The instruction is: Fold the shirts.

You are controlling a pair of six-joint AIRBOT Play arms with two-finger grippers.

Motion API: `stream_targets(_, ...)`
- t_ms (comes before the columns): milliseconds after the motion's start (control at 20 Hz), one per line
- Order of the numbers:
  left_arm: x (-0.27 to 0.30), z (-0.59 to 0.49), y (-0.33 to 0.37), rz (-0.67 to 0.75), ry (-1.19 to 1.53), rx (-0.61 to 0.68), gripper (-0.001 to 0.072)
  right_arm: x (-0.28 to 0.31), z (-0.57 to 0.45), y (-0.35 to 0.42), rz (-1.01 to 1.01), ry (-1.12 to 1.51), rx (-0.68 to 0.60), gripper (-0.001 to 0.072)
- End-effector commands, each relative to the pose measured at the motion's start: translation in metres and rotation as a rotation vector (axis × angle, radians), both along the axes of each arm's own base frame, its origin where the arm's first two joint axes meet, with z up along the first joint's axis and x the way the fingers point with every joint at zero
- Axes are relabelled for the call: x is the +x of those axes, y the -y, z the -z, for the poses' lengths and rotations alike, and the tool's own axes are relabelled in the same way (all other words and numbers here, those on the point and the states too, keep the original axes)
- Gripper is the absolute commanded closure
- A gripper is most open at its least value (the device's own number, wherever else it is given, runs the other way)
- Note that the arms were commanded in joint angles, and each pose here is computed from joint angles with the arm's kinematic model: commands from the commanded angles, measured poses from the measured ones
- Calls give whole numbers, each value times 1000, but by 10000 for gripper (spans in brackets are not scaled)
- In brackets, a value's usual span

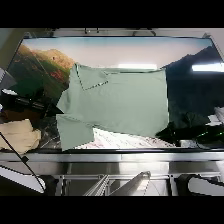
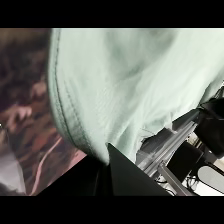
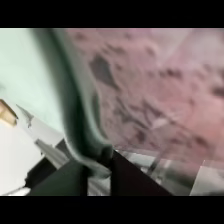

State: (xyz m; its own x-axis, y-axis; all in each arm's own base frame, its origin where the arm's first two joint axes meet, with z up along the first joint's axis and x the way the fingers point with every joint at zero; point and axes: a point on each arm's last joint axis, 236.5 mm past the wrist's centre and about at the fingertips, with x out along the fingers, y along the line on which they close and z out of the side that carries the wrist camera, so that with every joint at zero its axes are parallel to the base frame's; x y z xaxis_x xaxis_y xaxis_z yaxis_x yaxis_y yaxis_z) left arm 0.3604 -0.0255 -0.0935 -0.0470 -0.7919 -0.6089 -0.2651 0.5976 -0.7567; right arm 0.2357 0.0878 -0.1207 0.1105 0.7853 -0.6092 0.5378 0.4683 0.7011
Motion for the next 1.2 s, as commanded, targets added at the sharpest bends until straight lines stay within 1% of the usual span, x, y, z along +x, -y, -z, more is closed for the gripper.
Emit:
stream_targets(0,-1,-1,0,2,-1,-2,670,37,-1,16,82,135,-51,625)
stream_targets(50,-1,-1,0,2,0,-2,670,41,-4,20,91,153,-59,630)
stream_targets(100,-1,-1,0,2,0,-2,670,46,-10,24,91,186,-73,687)
stream_targets(250,-1,-1,0,7,6,-2,677,58,-34,37,101,279,-113,688)
stream_targets(400,4,-15,3,16,63,-19,678,66,-77,46,99,387,-98,688)
stream_targets(450,11,-39,11,12,127,-75,678,71,-100,49,87,454,-92,688)
stream_targets(500,18,-73,23,11,211,-158,678,80,-131,49,74,554,-85,688)
stream_targets(550,23,-121,36,15,327,-266,678,91,-167,50,82,663,-79,688)
stream_targets(650,25,-233,56,-18,571,-467,679,117,-271,53,122,968,-79,688)
stream_targets(750,8,-355,67,-17,860,-589,679,123,-399,54,134,1328,-116,688)
stream_targets(800,-11,-409,75,10,990,-604,679,115,-462,53,131,1491,-155,688)
stream_targets(900,-63,-509,97,77,1268,-533,679,83,-562,43,92,1750,-293,688)
stream_targets(1000,-123,-592,115,100,1551,-379,678,45,-634,30,71,1921,-456,688)
stream_targets(1100,-164,-646,122,24,1754,-205,678,17,-676,26,95,1993,-642,688)
stream_targets(1150,-172,-657,119,-27,1794,-103,678,12,-686,29,123,1982,-731,689)
